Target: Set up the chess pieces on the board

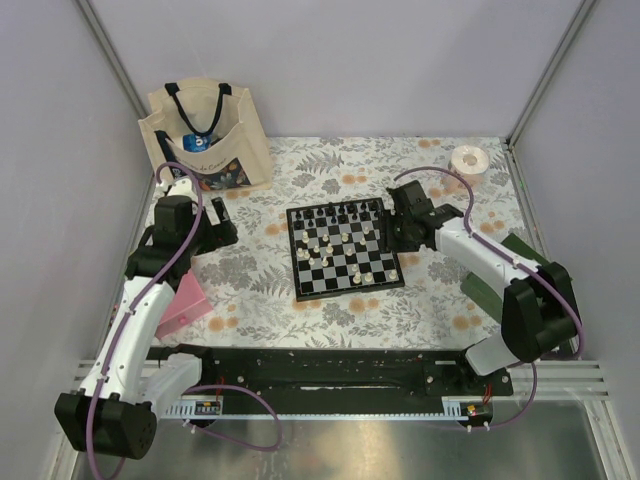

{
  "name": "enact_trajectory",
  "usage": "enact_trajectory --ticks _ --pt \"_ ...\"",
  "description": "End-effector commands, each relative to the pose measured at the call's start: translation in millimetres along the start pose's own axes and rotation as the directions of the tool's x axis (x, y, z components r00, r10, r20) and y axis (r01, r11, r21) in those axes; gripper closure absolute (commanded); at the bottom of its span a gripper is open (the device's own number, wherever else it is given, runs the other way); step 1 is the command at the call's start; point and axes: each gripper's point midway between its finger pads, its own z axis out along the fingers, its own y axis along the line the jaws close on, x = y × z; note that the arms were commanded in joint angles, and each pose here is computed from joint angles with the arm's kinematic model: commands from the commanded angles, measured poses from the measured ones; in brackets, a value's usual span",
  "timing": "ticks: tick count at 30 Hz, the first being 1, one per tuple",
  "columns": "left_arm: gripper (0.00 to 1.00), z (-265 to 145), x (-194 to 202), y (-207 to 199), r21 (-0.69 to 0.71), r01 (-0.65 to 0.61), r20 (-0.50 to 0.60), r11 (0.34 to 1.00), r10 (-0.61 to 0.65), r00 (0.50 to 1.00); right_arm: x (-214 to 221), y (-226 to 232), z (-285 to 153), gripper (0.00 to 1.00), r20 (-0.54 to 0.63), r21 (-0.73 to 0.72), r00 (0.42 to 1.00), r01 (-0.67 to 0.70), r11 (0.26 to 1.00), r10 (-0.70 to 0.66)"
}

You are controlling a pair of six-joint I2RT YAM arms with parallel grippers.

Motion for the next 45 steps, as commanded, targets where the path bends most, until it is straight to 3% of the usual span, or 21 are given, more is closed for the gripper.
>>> enact_trajectory --ticks 1,12,20,35,45 --pt "0.01 -6 -12 -9 0.05 -0.015 0.046 0.999 0.013 0.999 -42 22 -10 0.47 0.105 -0.059 0.994 0.031 0.998 -0.025" --pt "0.01 -5 -10 -8 0.052 -0.017 0.041 0.999 0.015 0.999 -75 44 21 0.48 0.086 -0.085 0.996 0.031 0.996 -0.024" --pt "0.01 -5 -11 -6 0.04 -0.014 0.047 0.999 0.012 0.999 -59 51 51 0.52 0.009 -0.068 0.999 0.048 0.997 -0.048" --pt "0.01 -3 -11 -6 0.035 -0.013 0.044 0.999 0.011 0.999 -60 46 76 0.54 -0.02 -0.015 0.997 0.076 0.997 -0.076" --pt "0.01 -3 -11 -5 0.029 -0.011 0.044 1.0 0.01 0.999 -62 42 83 0.62 -0.033 0.017 0.997 0.074 0.997 -0.073"
